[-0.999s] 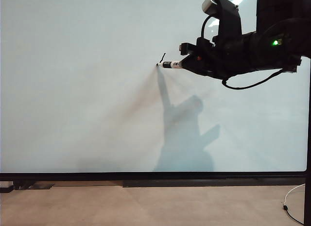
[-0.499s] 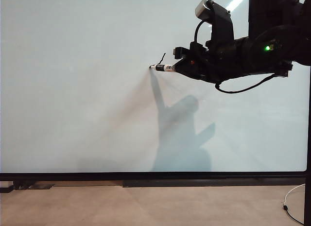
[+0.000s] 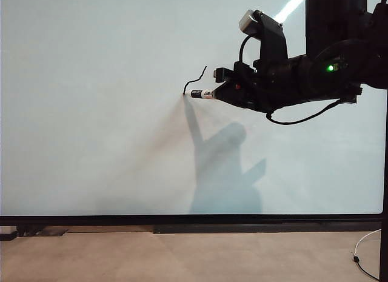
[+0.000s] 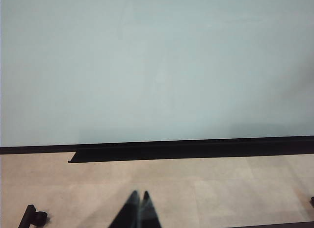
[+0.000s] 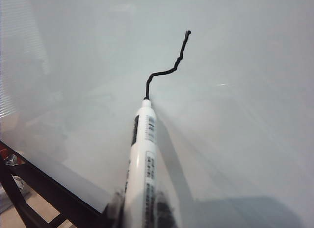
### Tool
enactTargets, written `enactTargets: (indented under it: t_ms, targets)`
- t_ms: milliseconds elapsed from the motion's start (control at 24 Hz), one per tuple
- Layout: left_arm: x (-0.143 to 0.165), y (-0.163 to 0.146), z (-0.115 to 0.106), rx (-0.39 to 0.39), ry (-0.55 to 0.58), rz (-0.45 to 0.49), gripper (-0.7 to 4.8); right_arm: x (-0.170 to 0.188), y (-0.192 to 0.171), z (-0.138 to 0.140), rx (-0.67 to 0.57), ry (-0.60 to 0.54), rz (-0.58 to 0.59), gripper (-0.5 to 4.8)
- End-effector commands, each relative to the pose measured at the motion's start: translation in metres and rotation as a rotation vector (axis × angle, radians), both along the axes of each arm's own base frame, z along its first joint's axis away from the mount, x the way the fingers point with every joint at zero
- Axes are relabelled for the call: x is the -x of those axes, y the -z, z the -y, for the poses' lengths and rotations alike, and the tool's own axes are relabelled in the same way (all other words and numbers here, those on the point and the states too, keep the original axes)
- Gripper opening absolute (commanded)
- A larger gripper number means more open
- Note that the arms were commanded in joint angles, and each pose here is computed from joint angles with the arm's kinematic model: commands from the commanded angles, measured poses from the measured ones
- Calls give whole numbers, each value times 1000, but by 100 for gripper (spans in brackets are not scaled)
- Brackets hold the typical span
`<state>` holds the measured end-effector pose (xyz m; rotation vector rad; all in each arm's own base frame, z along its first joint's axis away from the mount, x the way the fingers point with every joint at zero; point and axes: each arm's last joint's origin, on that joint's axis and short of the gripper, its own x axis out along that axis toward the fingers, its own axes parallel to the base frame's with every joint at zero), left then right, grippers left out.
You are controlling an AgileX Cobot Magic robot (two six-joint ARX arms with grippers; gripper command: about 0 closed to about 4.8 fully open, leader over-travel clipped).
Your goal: Pick up the pen on the shelf to the right of the whiteboard and draw a triangle.
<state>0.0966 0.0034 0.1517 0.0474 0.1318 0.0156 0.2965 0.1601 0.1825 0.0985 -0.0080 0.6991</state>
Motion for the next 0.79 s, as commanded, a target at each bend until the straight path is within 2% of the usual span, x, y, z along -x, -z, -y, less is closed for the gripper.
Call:
enactTargets:
  t_ms: [42,791]
  targets:
    - [0,-2,0,-1,1,12,-5,-2,1,-1,-9,32,-2,-3]
    - [0,-2,0,-1,1,13,-5,-16,11,-16,-20,-24,-39,-3]
